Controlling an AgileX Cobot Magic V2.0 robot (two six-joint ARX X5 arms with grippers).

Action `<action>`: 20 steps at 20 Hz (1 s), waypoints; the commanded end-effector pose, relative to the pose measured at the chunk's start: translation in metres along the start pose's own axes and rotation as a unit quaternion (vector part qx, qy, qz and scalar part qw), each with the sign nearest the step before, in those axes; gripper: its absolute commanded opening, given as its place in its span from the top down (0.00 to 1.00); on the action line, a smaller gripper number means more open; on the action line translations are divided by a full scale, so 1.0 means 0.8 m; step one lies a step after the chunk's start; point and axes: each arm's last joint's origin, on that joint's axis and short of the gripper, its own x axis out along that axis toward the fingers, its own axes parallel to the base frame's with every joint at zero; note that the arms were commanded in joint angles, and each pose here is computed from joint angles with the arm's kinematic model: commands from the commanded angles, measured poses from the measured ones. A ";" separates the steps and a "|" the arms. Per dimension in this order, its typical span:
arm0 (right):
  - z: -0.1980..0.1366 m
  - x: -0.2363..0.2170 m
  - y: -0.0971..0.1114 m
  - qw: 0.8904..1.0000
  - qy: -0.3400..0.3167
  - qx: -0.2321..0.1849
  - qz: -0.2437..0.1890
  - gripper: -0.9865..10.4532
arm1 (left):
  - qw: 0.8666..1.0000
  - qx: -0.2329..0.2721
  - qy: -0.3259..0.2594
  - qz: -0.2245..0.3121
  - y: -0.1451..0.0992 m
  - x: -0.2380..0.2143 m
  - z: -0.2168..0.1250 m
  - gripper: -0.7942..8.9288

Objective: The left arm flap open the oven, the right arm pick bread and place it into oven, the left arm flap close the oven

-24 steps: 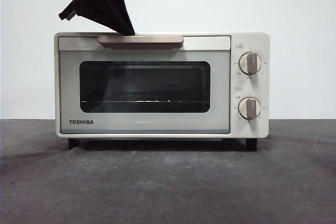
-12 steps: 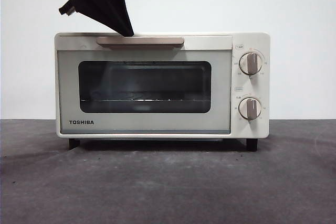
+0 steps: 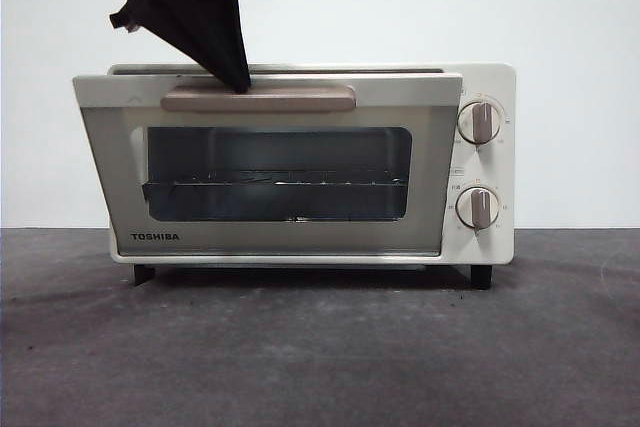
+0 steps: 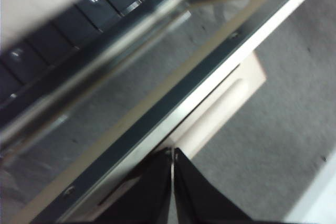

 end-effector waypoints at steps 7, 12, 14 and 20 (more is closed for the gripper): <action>0.003 -0.001 0.001 1.000 -0.005 -0.003 0.002 0.80 | 0.999 0.016 0.038 0.014 -0.019 0.049 -0.030 0.90; 0.003 -0.001 0.000 1.000 -0.008 -0.005 -0.012 0.80 | 0.999 0.000 -0.011 0.031 -0.034 0.058 -0.065 0.90; 0.003 -0.001 0.000 1.000 -0.011 -0.006 -0.023 0.80 | 0.999 -0.007 -0.034 0.034 -0.038 0.060 -0.079 0.90; 0.003 -0.001 -0.001 0.999 -0.013 -0.008 -0.032 0.79 | 0.998 -0.007 -0.053 0.039 -0.050 0.071 -0.101 0.90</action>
